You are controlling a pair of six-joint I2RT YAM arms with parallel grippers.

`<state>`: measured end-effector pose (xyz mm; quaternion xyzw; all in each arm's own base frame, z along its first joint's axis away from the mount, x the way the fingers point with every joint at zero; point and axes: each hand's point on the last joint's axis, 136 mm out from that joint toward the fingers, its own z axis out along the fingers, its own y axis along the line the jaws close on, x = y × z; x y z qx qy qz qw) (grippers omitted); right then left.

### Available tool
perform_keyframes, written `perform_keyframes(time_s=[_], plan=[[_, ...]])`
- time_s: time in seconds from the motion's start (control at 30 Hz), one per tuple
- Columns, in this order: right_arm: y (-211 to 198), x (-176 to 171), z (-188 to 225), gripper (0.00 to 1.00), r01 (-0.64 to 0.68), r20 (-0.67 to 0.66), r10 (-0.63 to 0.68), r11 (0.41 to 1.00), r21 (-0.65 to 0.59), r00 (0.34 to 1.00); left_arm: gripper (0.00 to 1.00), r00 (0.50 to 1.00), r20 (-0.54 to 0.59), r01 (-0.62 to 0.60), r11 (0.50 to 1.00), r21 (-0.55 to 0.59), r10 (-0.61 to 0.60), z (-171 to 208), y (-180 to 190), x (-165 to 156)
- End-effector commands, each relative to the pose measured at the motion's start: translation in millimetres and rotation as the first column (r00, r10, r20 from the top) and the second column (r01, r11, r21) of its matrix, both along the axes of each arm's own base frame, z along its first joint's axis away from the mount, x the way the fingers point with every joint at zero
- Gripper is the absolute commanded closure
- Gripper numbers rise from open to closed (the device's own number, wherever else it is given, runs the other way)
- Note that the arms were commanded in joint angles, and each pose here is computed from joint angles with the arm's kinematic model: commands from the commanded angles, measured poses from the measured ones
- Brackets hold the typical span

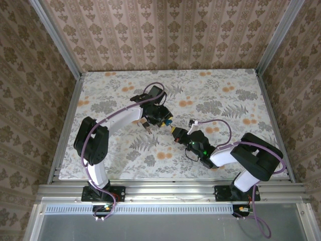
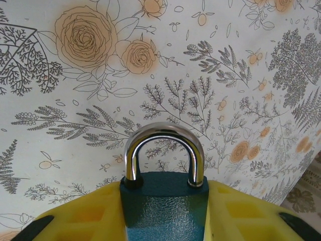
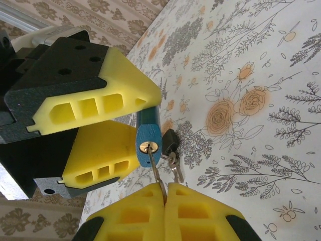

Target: Unlock with the key

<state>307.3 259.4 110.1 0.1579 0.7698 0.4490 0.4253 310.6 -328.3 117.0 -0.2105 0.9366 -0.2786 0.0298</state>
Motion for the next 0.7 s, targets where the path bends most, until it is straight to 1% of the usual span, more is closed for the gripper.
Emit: perform_keyframes(time_s=[0.0,0.23,0.57,0.67], plan=[[-3,7,20,1.00,0.030,0.039,-0.031,0.999,0.029,0.999,0.59,1.000,-0.005,0.014,0.999,-0.029,-0.014,10,-7,-7],[-1,12,18,1.00,0.039,-0.006,-0.039,0.999,0.032,0.999,0.59,1.000,0.011,0.022,0.999,-0.030,-0.021,15,-10,-7],[8,17,27,1.00,0.041,-0.026,-0.038,0.991,0.127,0.999,0.59,0.999,0.033,0.010,0.999,-0.034,-0.009,20,-18,-8],[11,18,28,1.00,0.045,-0.052,-0.037,0.985,0.165,0.998,0.59,0.999,0.040,0.011,0.999,-0.039,-0.009,23,-20,-8]])
